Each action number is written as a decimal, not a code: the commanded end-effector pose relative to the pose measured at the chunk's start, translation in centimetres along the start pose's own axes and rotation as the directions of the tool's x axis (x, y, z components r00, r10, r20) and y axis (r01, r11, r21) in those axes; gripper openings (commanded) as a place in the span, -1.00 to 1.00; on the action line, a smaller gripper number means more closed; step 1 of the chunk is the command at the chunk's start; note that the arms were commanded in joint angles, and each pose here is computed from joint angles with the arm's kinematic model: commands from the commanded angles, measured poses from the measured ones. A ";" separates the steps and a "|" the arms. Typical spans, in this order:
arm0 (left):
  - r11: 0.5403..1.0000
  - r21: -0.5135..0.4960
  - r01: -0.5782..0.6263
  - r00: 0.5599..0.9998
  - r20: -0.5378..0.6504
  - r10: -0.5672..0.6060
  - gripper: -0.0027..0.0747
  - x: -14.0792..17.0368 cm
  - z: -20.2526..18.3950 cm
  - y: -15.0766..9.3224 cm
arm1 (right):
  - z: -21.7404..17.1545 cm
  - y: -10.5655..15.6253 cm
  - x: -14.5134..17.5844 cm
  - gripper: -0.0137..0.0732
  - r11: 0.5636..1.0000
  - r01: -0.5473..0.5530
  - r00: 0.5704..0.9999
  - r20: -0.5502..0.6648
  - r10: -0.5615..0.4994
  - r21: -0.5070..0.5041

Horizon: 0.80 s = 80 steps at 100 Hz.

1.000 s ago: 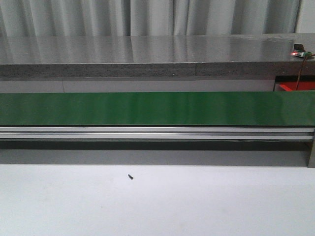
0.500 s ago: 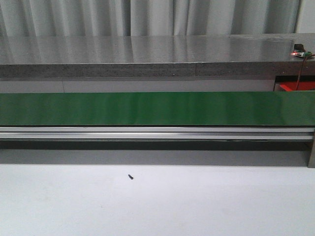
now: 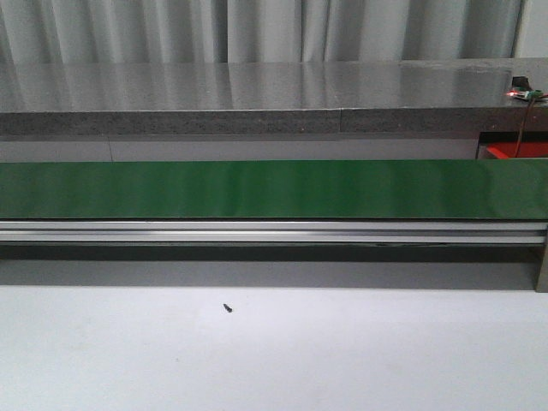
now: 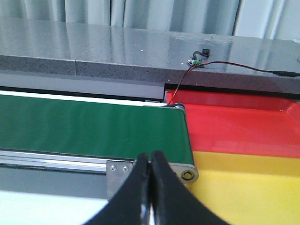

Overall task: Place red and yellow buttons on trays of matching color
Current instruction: 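Lower the left gripper and grasp a yellow button, then place the yellow button on the conveyor belt and release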

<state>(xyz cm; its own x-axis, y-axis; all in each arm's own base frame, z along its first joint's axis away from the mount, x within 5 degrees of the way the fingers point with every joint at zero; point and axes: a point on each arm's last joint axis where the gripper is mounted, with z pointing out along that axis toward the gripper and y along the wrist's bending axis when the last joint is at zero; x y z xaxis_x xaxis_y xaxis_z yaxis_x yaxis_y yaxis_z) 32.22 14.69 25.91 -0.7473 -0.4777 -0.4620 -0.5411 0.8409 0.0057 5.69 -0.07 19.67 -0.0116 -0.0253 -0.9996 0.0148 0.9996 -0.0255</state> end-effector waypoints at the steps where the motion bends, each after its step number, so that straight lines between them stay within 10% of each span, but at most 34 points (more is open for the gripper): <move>1: 1.000 0.010 0.002 0.992 0.128 -0.004 -0.34 -1.1 -4.1 0.4 | -0.3 -0.1 -1.4 -0.80 1.000 0.003 0.993 0.116 -0.005 0.012; 80: 0.956 0.243 -0.166 0.981 0.142 0.135 -0.36 0.3 -7.0 -6.3 | -0.3 -0.1 -1.4 -0.80 1.000 0.003 0.993 0.116 -0.005 0.012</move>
<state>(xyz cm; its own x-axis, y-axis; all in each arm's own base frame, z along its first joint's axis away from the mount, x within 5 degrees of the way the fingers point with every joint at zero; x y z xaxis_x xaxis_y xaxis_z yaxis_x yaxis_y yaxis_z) 32.09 8.49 30.05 -0.7939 -0.3482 -0.4986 -0.3372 0.9343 -0.1156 5.69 -0.07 19.67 -0.0116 -0.0253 -0.9996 0.0148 0.9996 -0.0255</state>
